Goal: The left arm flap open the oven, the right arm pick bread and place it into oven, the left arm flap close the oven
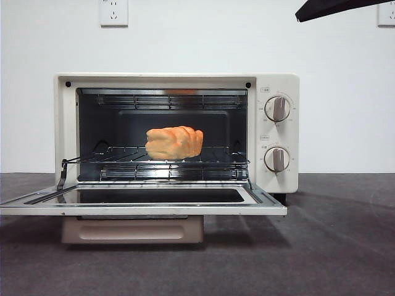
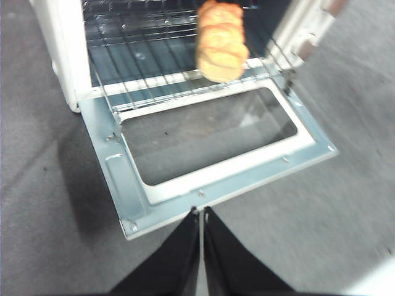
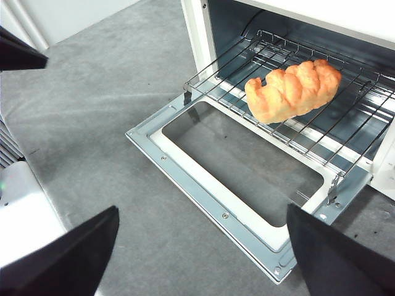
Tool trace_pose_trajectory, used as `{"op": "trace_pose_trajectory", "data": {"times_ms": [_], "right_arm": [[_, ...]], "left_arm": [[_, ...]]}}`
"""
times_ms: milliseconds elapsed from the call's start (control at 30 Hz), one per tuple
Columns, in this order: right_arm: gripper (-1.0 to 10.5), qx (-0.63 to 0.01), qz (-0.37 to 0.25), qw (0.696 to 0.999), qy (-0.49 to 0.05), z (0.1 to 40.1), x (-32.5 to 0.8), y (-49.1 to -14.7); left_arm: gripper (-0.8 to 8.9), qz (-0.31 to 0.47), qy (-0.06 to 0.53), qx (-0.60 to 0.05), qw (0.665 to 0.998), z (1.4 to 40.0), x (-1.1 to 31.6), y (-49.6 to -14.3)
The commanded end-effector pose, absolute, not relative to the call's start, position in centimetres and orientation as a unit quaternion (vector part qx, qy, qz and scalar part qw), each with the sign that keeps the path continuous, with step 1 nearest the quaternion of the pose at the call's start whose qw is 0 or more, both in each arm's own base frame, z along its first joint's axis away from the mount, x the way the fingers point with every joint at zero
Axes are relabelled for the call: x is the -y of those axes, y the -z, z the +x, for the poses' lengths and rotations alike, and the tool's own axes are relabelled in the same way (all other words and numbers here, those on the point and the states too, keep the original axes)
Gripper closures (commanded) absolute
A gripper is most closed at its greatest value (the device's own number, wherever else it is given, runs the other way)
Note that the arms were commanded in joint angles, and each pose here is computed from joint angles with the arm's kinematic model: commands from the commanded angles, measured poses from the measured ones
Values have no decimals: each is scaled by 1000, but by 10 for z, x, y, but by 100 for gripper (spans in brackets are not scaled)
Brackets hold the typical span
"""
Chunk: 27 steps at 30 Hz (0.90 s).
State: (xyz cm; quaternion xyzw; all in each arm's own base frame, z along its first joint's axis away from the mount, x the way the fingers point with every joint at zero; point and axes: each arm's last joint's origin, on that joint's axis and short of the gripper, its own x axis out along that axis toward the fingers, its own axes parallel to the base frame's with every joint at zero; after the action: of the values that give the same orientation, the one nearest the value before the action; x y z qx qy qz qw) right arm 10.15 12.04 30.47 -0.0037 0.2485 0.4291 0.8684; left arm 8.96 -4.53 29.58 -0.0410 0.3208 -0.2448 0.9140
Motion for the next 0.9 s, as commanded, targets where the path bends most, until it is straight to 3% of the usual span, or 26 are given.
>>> {"op": "trace_pose_trajectory", "data": {"times_ms": [33,233,533,900], "right_arm": [[519,-248,-6,865,-436,100,-122,-307],[519,-256,-8,863,-435,98,-119,-306],[519,-264,-12,861,-434,96,-117,-305],[519,-264,-15,861,-434,96,-117,-304]], "left_arm": [[800,-71,224,-334,913,100,48,-283],[800,-114,190,-349,910,123,47,-247],[800,-164,164,-376,897,165,28,-224],[800,-191,172,-447,857,210,8,-176]]}}
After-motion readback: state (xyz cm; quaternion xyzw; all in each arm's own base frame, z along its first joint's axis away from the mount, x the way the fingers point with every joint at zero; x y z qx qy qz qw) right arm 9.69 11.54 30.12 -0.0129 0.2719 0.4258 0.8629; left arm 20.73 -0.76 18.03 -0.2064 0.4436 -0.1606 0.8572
